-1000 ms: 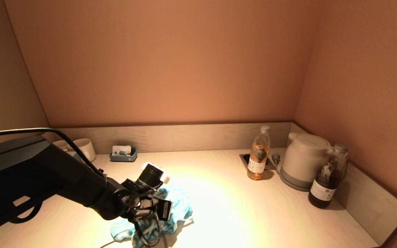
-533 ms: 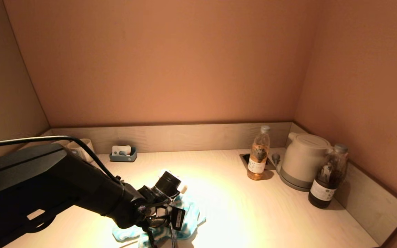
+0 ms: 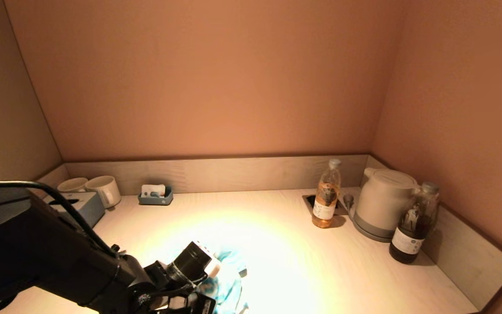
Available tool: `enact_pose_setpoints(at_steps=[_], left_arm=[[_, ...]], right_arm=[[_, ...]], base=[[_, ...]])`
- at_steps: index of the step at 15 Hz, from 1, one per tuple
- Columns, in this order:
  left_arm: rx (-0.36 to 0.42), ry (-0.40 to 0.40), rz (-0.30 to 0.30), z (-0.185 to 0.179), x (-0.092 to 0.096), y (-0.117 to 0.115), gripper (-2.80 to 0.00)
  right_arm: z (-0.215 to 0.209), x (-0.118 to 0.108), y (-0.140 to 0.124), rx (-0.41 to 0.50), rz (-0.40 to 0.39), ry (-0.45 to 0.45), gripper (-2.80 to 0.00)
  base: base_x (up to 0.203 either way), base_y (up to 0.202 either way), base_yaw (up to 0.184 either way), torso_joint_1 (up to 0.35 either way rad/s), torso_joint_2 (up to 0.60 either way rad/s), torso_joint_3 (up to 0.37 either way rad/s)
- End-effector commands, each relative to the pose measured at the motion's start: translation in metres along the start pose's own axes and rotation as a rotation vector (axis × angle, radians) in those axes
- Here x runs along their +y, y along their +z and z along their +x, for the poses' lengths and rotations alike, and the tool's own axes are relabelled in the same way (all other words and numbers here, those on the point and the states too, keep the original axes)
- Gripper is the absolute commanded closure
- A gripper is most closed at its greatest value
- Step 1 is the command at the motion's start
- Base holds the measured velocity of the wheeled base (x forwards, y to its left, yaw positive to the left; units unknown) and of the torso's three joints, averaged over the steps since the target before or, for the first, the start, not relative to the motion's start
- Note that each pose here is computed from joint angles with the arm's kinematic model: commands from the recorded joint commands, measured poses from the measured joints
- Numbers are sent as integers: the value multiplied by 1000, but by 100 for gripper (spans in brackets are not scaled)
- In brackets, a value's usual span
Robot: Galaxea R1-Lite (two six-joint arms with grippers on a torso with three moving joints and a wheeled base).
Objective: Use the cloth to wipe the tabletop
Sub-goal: Sweep the stains on the table
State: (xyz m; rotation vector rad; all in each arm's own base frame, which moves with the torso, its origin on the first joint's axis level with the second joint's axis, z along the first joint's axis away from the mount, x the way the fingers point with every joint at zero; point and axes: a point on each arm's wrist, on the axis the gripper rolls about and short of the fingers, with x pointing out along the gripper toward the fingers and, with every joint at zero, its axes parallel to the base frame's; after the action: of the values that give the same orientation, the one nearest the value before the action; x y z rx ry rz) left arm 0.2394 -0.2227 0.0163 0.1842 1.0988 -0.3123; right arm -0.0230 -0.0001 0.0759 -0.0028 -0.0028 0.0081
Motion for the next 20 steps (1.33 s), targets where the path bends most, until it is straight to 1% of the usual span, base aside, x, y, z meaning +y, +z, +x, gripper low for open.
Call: enact_pose_setpoints(at_steps=[1,2,3,4,7,9,10,11,12,13,15,17,18,19,20], left_arm=[[22,53,-52,-3,25,-4,0],[26,77,-76,0,35,-2,0],[27,83,-76,1,36,-2,0],[19,102,-93,5,42,4,0],[-30,171,-212,33,80,43,0],[-63,186,-238,49,86,64,0],[-72,200,-242,56,87,69,0],[-102,210,-247,59,86,79,0],[-133,212,-246,61,83,88,0],[-158,204,-237,61,75,95,0],[-168,197,-227,61,69,97,0],[-201,139,-154,50,29,97,0],[-211,119,-128,46,14,96,0],[-221,97,-93,42,-6,91,0],[-229,83,-70,40,-19,88,0]], right_arm=[[0,0,0,1,0,1,0],[0,0,0,0,0,1,0],[0,0,0,0,0,1,0],[0,0,0,1,0,1,0],[0,0,0,1,0,1,0],[0,0,0,0,0,1,0],[0,0,0,0,0,1,0],[0,0,0,1,0,1,0],[0,0,0,0,0,1,0],[0,0,0,1,0,1,0],[0,0,0,0,0,1,0],[0,0,0,0,0,1,0],[0,0,0,1,0,1,0],[0,0,0,1,0,1,0],[0,0,0,0,0,1,0]], base=[[0,0,0,0,0,0],[0,0,0,0,0,0],[0,0,0,0,0,0],[0,0,0,0,0,0],[0,0,0,0,0,0],[0,0,0,0,0,0],[0,0,0,0,0,0],[0,0,0,0,0,0],[0,0,0,0,0,0],[0,0,0,0,0,0],[0,0,0,0,0,0],[0,0,0,0,0,0],[0,0,0,0,0,0],[0,0,0,0,0,0],[0,0,0,0,0,0]])
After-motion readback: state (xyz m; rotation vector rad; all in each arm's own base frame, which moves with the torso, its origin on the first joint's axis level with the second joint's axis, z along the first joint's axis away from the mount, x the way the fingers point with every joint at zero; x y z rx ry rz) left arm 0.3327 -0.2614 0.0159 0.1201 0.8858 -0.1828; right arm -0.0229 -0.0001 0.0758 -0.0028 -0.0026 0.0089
